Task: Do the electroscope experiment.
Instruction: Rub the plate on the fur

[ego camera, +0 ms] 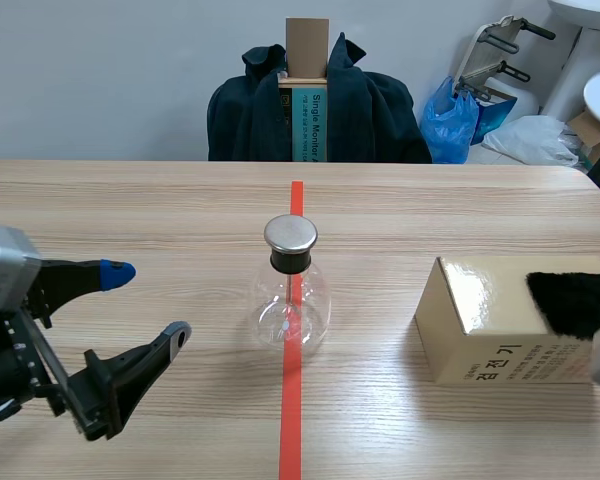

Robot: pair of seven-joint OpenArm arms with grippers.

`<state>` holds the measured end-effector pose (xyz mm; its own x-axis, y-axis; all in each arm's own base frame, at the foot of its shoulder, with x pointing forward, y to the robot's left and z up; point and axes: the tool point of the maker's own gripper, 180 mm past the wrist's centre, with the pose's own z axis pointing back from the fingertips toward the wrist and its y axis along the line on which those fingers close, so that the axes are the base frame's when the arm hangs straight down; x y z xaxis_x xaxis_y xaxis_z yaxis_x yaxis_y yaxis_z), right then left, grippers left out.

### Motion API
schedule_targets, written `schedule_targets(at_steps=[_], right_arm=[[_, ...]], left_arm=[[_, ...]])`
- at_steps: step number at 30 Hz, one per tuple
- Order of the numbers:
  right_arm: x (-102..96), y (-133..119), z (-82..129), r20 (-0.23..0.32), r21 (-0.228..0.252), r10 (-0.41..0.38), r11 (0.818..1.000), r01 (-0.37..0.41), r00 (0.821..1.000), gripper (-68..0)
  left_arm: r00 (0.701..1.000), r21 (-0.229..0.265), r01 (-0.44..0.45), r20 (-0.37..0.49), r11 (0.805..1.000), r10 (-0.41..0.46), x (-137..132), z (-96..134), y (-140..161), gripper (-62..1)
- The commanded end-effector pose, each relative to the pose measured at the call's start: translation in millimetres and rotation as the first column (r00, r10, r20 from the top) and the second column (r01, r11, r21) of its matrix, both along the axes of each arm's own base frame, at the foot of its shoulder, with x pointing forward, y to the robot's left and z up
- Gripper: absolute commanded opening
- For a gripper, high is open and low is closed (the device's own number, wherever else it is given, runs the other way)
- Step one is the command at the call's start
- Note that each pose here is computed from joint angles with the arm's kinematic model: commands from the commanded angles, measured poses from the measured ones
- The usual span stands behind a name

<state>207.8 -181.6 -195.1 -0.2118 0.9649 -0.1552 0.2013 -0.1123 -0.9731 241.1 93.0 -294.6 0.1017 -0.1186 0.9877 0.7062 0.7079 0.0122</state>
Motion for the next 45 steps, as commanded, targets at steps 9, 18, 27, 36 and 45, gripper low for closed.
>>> schedule_targets(at_steps=[9,18,27,36,45], right_arm=[[-15.2,-29.7,-52.1,-0.109,-0.044,-0.055,0.998,0.05,0.993,-66.9],[-7.9,-48.2,-79.5,-0.148,-0.049,-0.09,0.995,0.084,0.985,-66.9],[-3.3,-52.3,-112.2,-0.21,-0.053,-0.072,0.997,0.062,0.975,-66.9],[-9.8,-44.0,-134.0,-0.283,-0.067,-0.027,0.998,0.008,0.959,-66.9],[-9.5,-62.1,-140.0,-0.304,-0.085,-0.127,0.991,0.106,0.944,-66.9]], left_arm=[[0.999,0.072,0.037,-0.024,0.997,-0.036,-47.2,39.2,-6.8,1.4],[0.999,0.09,0.031,-0.026,0.996,-0.028,-61.4,53.7,-3.0,1.4],[0.999,0.093,0.031,-0.029,0.995,-0.028,-61.4,52.9,-2.8,1.4],[0.999,0.096,0.031,-0.031,0.995,-0.028,-61.5,52.3,-2.7,1.4],[0.999,0.106,0.031,-0.042,0.994,-0.027,-61.9,49.7,-2.2,1.4]])
